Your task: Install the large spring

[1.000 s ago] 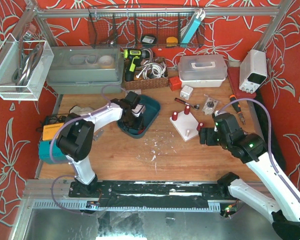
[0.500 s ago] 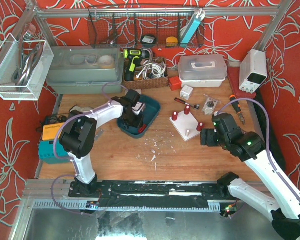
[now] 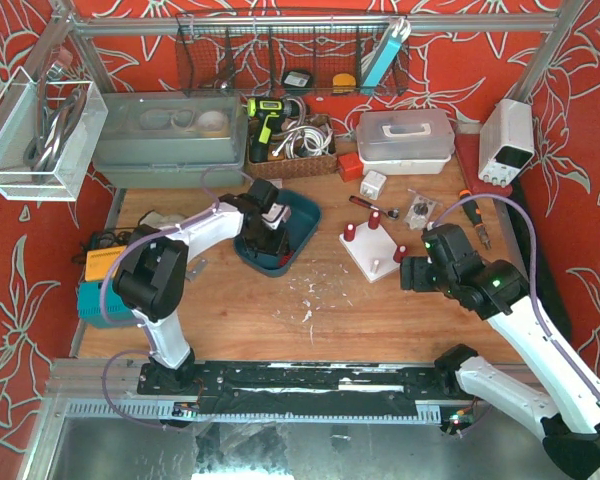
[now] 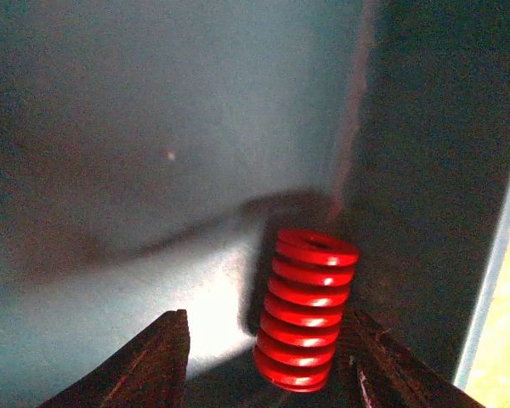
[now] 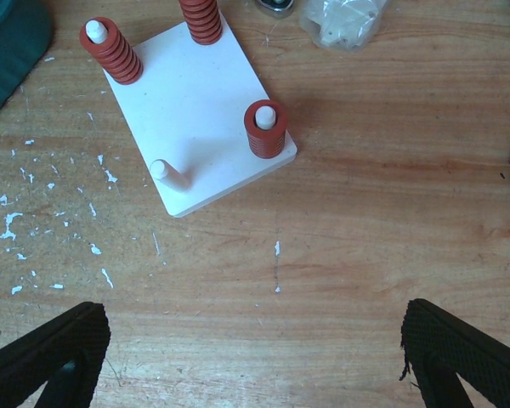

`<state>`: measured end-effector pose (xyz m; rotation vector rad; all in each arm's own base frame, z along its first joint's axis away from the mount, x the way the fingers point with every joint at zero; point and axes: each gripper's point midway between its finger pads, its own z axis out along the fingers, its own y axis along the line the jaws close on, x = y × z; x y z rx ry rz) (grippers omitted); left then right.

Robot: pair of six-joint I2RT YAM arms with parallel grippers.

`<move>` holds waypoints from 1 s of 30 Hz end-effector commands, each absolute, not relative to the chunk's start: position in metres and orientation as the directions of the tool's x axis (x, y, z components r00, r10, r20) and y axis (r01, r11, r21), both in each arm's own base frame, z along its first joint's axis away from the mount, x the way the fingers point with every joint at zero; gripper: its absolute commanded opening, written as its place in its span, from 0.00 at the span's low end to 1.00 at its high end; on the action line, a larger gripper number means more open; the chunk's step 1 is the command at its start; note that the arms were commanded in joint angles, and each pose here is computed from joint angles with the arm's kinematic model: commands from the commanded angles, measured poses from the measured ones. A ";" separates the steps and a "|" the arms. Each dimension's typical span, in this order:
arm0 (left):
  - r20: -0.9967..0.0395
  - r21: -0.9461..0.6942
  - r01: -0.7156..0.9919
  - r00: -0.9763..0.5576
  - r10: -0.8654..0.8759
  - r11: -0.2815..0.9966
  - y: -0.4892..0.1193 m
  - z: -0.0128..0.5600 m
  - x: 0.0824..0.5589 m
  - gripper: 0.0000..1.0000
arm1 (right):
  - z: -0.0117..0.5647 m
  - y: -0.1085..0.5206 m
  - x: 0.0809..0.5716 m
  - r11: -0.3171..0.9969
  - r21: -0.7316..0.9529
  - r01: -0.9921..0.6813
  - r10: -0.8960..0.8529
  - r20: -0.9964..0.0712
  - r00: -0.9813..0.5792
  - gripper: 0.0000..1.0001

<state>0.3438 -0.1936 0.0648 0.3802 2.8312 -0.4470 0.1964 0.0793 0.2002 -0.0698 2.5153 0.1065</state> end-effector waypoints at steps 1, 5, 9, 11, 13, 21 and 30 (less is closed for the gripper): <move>-0.220 -0.336 0.283 -0.951 0.217 0.898 -0.198 0.057 0.325 0.52 | 0.206 0.076 0.197 0.996 0.043 -0.072 -0.033 -0.595 -0.803 0.95; -0.184 -0.366 0.281 -0.956 0.226 0.887 -0.201 0.047 0.315 0.52 | 0.205 0.075 0.196 0.997 0.042 -0.071 -0.032 -0.592 -0.806 0.95; -0.169 -0.291 0.269 -0.959 0.227 0.918 -0.187 0.030 0.317 0.51 | 0.204 0.073 0.194 0.997 0.039 -0.068 -0.032 -0.589 -0.808 0.95; -0.173 -0.217 0.265 -0.958 0.230 0.939 -0.176 0.021 0.323 0.50 | 0.205 0.072 0.193 0.997 0.038 -0.066 -0.031 -0.592 -0.806 0.95; -0.192 -0.169 0.272 -0.952 0.239 0.947 -0.170 0.019 0.331 0.48 | 0.207 0.072 0.193 0.997 0.035 -0.066 -0.032 -0.595 -0.803 0.95; -0.248 -0.188 0.291 -0.938 0.241 0.938 -0.178 0.023 0.343 0.39 | 0.208 0.071 0.194 0.997 0.024 -0.070 -0.042 -0.595 -0.802 0.95; -0.244 -0.216 0.315 -0.934 0.261 0.924 -0.184 0.025 0.342 0.32 | 0.209 0.071 0.193 0.996 0.021 -0.081 -0.053 -0.596 -0.801 0.95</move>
